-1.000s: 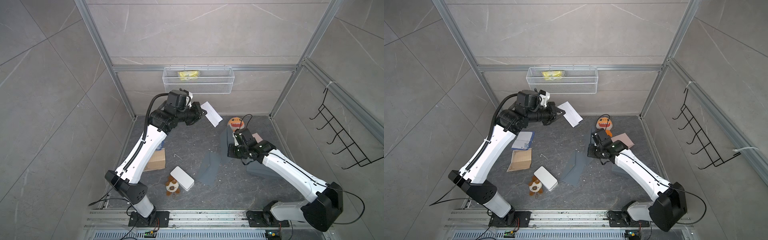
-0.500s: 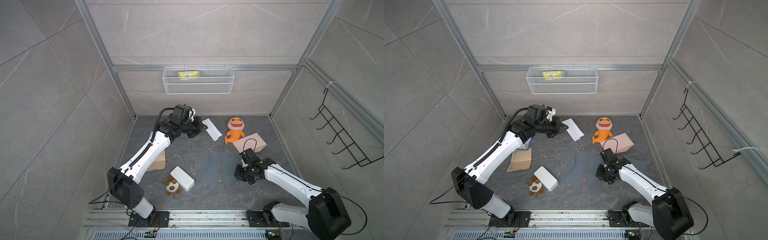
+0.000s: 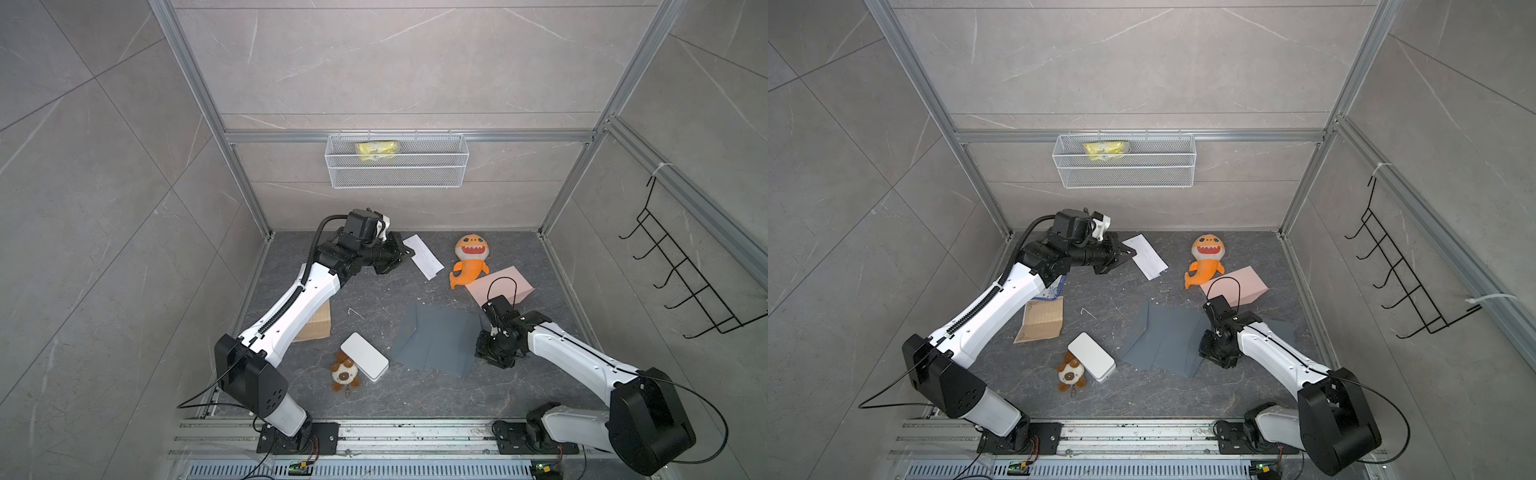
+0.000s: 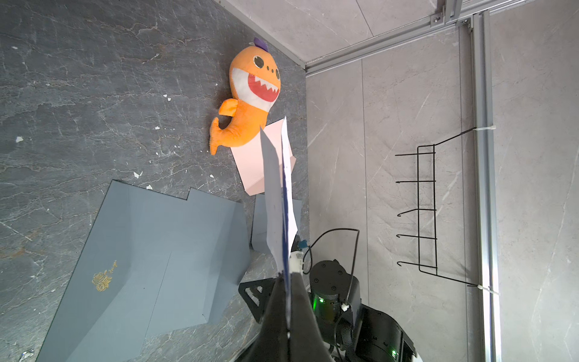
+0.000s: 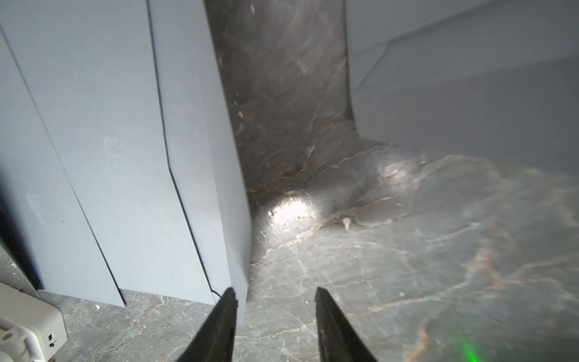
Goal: Take the letter paper out of the envelope
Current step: Place the envelope at the center of the board.
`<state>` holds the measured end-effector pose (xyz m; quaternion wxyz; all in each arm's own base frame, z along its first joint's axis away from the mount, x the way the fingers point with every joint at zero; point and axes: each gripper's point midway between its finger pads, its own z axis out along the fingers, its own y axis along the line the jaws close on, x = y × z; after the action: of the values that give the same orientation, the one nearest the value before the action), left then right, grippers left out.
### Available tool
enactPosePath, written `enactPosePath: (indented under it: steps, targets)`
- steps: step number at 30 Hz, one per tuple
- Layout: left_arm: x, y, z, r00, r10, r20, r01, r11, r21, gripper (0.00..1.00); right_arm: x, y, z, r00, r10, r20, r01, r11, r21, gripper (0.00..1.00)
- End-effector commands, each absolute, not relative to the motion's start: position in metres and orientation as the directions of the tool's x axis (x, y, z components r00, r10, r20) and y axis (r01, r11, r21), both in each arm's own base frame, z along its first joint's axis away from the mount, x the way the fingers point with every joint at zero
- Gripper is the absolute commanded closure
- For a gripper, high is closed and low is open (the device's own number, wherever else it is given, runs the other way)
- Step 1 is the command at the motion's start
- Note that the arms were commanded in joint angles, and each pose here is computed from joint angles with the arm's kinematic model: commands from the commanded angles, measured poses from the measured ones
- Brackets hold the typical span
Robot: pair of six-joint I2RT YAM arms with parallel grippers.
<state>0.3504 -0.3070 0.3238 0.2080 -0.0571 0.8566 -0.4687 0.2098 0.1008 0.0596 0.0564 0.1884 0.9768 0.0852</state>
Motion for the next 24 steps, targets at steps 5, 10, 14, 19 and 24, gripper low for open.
enactPosePath:
  steps: [5, 10, 14, 19, 24]
  targets:
    - [0.352, -0.302, 0.343, -0.910, -0.275, -0.310, 0.137, 0.506, -0.852, 1.00, 0.246, 0.097, 0.129, -0.900, 0.334, -0.280, 0.278, 0.935, 0.222, 0.46]
    - [0.362, -0.290, 0.347, -0.927, -0.266, -0.266, 0.119, 0.463, -0.878, 1.00, 0.284, 0.135, 0.198, -0.871, 0.299, -0.391, 0.125, 0.902, 0.413, 0.35]
    - [0.370, -0.281, 0.352, -0.940, -0.256, -0.226, 0.103, 0.421, -0.901, 1.00, 0.312, 0.168, 0.256, -0.841, 0.319, -0.436, 0.017, 0.822, 0.569, 0.31]
    - [0.376, -0.277, 0.353, -0.952, -0.252, -0.173, 0.069, 0.374, -0.925, 1.00, 0.338, 0.214, 0.304, -0.851, 0.384, -0.357, -0.067, 0.596, 0.800, 0.28]
    - [0.379, -0.280, 0.355, -0.955, -0.257, -0.148, 0.055, 0.337, -0.940, 1.00, 0.363, 0.236, 0.328, -0.842, 0.462, -0.278, -0.073, 0.413, 0.908, 0.28]
